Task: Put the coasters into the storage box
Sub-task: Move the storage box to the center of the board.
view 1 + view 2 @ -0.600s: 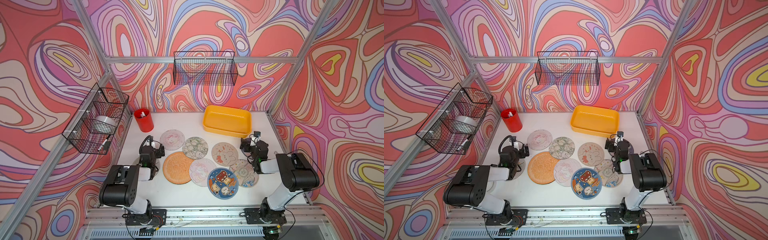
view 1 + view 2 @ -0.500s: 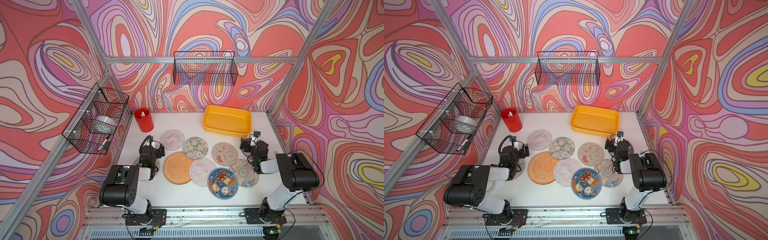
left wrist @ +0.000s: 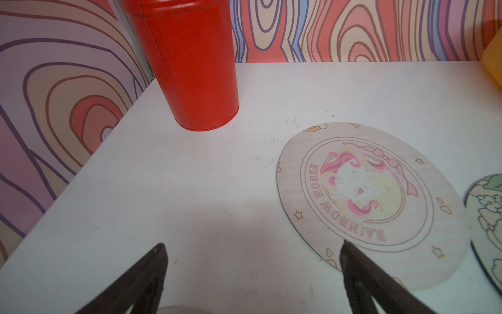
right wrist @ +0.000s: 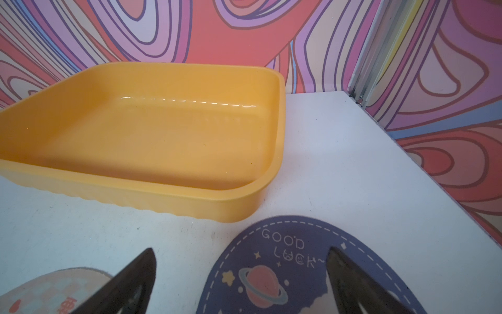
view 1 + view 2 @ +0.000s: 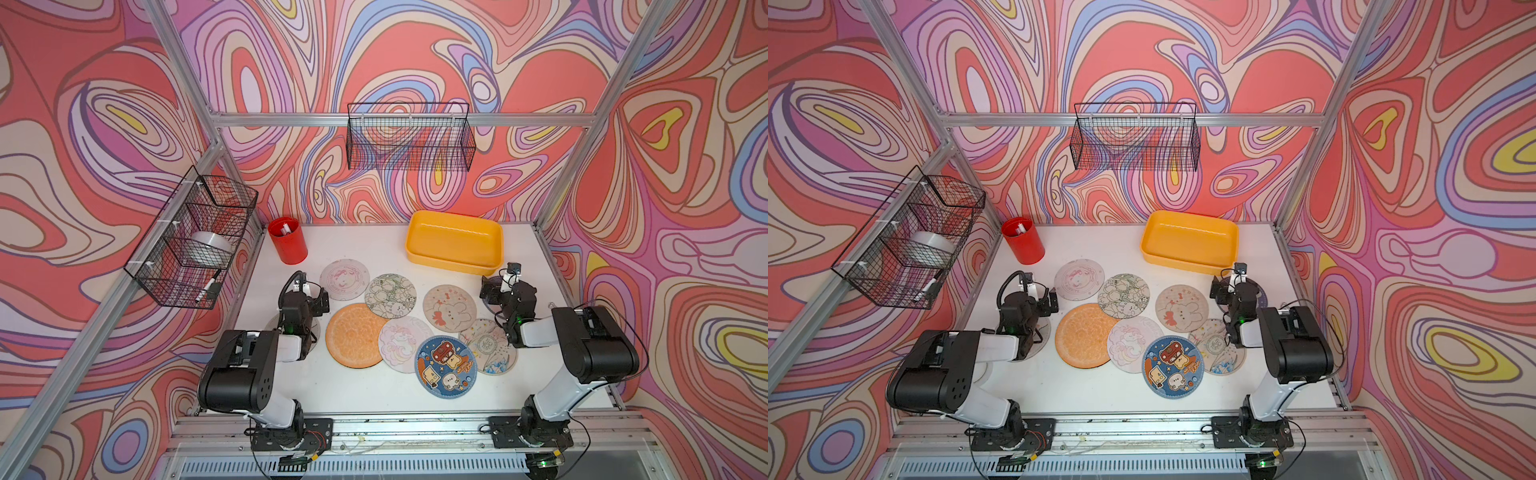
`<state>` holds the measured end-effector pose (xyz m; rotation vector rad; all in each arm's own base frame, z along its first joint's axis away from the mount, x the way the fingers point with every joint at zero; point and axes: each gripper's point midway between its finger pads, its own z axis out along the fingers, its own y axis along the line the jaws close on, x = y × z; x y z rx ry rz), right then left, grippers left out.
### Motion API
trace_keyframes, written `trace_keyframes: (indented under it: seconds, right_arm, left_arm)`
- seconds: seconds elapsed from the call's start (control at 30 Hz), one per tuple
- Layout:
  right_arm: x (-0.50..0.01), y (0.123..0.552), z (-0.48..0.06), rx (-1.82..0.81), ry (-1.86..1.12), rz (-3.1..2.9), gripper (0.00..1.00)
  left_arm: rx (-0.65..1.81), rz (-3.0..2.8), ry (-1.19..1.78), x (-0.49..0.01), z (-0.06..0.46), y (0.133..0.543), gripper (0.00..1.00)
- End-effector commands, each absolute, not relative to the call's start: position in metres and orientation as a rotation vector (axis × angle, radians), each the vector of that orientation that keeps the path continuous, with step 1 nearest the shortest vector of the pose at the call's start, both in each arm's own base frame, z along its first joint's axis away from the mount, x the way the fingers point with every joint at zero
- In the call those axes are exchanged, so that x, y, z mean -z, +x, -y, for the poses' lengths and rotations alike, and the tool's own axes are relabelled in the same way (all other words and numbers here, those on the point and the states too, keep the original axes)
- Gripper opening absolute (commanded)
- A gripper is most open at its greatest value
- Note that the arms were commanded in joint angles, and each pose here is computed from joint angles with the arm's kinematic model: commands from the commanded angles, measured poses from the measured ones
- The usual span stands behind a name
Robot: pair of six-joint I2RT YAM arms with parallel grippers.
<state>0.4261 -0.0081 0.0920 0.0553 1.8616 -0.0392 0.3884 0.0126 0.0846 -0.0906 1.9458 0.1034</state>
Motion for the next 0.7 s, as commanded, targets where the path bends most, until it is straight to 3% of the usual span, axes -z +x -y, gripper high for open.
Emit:
trace_keyframes:
  seconds: [0.0,0.4,0.67]
  right_arm:
    - [-0.091,0.429,0.009,0.034,0.060,-1.865,0.98]
    - [-0.117,0.446,0.006,0.033,0.033,-1.972,0.98]
    - [-0.133,0.478,0.018,0.058,0.189,-2.182,0.98]
  left_arm:
    - [-0.109,-1.933,-0.075,-0.089,-0.012,0.393,1.00]
    - [-0.098,-1.962,-0.046,-0.120,-0.008,0.394,1.00]
    - [-0.070,-2.034,-0.080,-0.156,-0.004,0.413,1.00]
